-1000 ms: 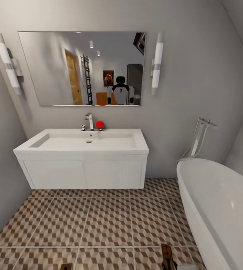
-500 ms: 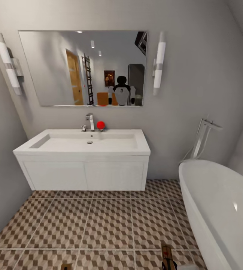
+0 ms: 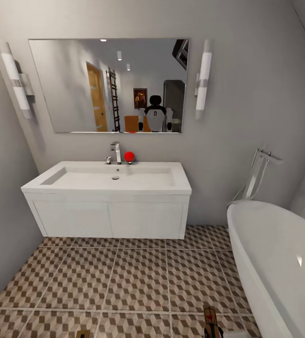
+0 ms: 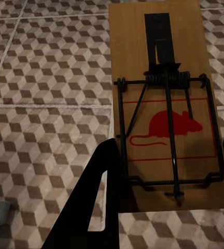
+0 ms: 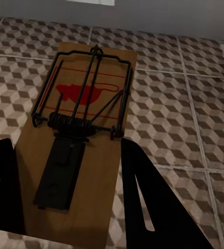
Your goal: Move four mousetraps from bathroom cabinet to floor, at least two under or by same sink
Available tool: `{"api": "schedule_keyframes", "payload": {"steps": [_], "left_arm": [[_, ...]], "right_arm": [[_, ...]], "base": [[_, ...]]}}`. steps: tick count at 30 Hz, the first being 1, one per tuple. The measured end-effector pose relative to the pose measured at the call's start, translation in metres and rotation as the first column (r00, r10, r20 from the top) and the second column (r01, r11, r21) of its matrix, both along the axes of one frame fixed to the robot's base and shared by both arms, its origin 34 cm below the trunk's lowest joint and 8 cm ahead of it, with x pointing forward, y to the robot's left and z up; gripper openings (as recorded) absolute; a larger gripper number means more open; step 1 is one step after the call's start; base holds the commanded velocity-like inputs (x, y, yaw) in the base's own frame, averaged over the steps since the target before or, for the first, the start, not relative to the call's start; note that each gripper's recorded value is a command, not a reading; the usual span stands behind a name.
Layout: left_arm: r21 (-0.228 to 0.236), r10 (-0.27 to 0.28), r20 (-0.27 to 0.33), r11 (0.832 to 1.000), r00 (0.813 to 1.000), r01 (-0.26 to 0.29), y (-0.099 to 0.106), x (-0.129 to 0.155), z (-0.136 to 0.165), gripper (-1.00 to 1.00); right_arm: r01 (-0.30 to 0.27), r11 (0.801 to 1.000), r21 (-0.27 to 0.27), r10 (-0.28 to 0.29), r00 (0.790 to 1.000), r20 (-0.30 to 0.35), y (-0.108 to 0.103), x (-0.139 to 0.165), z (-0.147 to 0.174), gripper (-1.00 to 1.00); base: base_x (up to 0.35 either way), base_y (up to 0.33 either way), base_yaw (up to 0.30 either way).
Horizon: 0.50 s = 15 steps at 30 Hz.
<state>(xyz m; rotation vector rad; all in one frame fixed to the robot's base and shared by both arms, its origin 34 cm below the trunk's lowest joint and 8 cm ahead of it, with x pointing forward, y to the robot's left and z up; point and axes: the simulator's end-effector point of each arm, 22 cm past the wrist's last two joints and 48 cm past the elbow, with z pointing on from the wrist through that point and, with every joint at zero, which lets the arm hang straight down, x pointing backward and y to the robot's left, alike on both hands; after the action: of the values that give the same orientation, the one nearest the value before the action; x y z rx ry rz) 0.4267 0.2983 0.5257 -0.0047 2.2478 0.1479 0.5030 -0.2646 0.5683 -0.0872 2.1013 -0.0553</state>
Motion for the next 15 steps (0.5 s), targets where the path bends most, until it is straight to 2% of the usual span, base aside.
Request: {"api": "schedule_keyframes", "payload": {"steps": [15], "left_arm": [[0.0,0.014,-0.01,1.0,1.0,-0.014,0.0017,-0.0005,-0.0015,-1.0]], "right_arm": [[0.003,1.0,0.005,-0.003,1.0,-0.001,0.0037,0.001,0.0002,-1.0]], "base": [[0.0,0.0,0.0]]}}
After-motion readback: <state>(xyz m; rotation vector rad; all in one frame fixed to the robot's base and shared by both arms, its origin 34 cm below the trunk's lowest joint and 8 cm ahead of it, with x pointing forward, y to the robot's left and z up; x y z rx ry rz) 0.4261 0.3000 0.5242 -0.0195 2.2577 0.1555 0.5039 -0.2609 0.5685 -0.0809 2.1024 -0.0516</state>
